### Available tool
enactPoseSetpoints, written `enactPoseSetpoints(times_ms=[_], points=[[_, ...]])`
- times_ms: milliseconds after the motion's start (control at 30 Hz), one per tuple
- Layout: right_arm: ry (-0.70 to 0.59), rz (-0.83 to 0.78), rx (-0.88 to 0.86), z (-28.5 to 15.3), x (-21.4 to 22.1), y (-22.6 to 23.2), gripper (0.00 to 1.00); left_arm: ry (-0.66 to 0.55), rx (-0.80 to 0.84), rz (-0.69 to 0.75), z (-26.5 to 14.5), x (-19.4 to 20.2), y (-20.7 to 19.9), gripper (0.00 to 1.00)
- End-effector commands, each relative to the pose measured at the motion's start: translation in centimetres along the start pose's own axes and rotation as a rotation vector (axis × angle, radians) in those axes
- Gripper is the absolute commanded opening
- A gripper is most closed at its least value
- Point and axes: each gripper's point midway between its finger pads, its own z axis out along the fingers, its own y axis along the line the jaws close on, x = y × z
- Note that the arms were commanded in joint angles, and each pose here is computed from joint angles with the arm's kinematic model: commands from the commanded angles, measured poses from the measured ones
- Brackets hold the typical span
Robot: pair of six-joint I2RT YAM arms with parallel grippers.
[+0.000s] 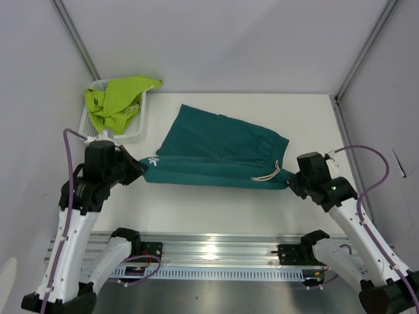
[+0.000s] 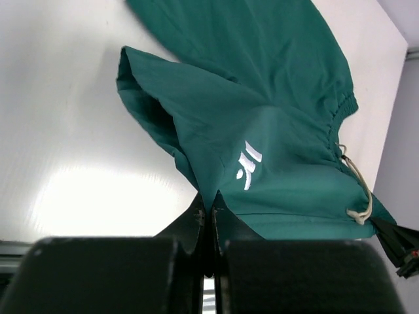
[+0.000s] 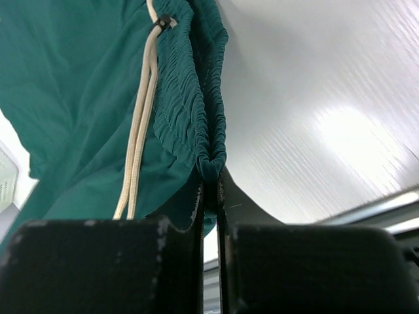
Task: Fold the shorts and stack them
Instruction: Fold the shorts
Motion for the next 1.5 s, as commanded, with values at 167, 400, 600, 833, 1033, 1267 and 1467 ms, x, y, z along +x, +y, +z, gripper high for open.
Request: enactPoseSetpoints(times_ms=[167, 400, 600, 833, 1033, 1267, 1467], points=[[-0.063, 0.004, 0.153, -2.0, -0.3, -6.4, 0.00, -0.032, -0.047, 0.020, -0.5, 0.8, 2.5, 0.00], [-0.089, 0.021, 0.172, -2.3, -1.3, -5.7, 0.00, -0.018, -0.084, 0.065, 1.7, -1.9, 0.8, 0.00], [-0.128, 0.032, 0.193, -2.5, -3.3, -3.5, 0.00, -0.016, -0.112, 0.110, 3.7, -5.9, -2.0, 0.00], [-0.158, 0.062, 0.218, -1.4, -5.5, -1.3, 0.00, -0.004, -0.185, 0.138, 6.6, -8.5, -2.8, 0.00], [-0.156, 0.076, 0.228, -0.7, -7.9, 0.7, 0.00, 0.070, -0.221, 0.151, 10.3, -8.8, -3.2, 0.00], [-0.146, 0.075, 0.235, -0.1, -9.2, 1.2, 0.00, 0.118, -0.210, 0.149, 13.9, -8.1, -3.2, 0.00], [-0.130, 0.076, 0.277, 1.5, -10.7, 1.5, 0.00, 0.208, -0.260, 0.146, 17.0, -7.5, -2.5, 0.00]])
